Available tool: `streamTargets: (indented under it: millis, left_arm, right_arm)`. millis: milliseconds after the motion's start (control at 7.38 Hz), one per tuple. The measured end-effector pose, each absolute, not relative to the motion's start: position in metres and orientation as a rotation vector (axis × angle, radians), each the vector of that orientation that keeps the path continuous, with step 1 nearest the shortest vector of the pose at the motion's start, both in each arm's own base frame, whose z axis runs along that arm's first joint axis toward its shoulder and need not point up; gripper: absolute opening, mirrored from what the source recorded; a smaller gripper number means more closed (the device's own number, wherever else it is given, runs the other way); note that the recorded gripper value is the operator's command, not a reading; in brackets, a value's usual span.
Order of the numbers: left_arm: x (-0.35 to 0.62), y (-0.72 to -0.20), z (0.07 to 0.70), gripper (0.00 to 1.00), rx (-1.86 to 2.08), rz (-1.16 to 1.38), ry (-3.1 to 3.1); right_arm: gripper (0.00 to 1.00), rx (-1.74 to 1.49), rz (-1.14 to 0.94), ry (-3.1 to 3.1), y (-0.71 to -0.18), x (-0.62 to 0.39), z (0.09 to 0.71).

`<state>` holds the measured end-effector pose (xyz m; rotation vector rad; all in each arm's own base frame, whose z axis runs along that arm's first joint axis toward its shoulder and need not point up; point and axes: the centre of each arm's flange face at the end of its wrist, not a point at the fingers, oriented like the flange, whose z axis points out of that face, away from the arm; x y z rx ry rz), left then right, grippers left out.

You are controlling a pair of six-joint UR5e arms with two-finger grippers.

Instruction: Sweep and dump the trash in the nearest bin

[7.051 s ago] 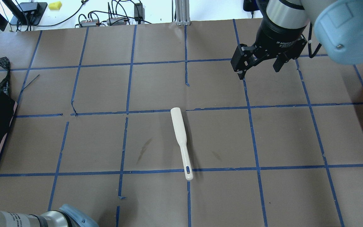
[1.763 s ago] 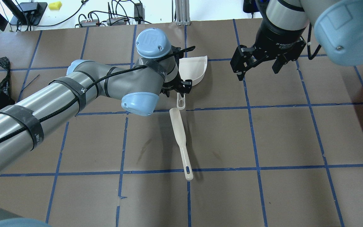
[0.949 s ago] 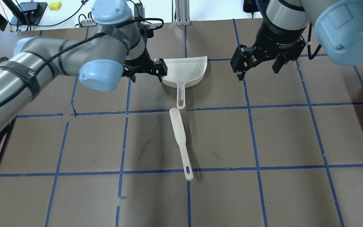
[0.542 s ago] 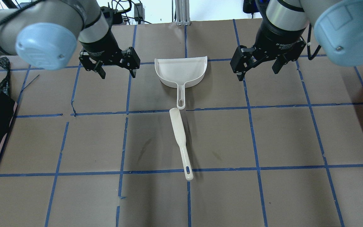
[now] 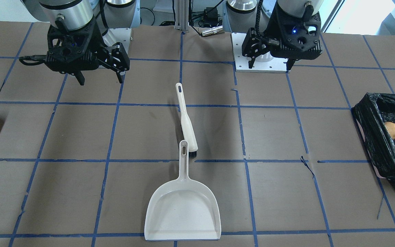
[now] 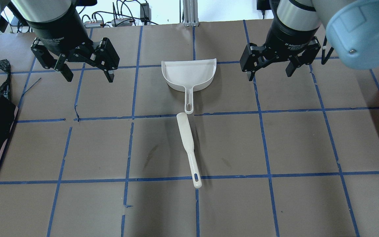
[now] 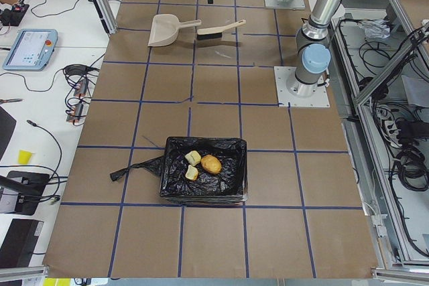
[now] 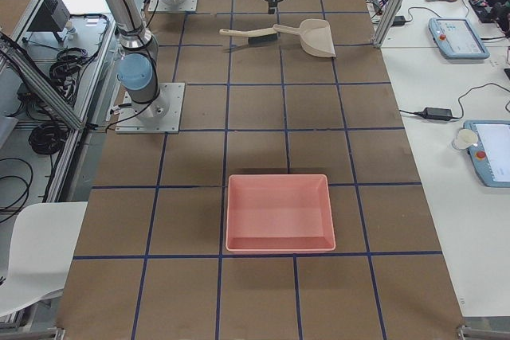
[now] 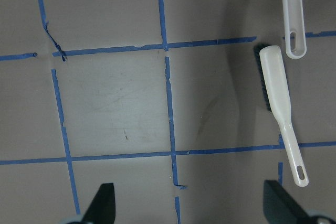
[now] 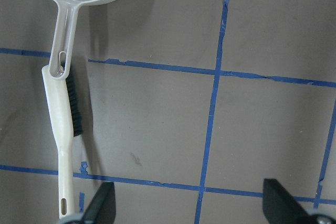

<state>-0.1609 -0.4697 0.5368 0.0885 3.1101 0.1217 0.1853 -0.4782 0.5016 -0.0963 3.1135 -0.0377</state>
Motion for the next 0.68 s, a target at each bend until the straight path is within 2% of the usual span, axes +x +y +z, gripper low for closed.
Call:
streamTargets:
  millis: [678]
  left_arm:
    - [-0.14, -0.476, 0.535, 1.0, 0.118, 0.091, 3.118]
  right_arm:
    - [1.0, -0.091, -0.037, 3.106, -0.478, 0.187, 0.502]
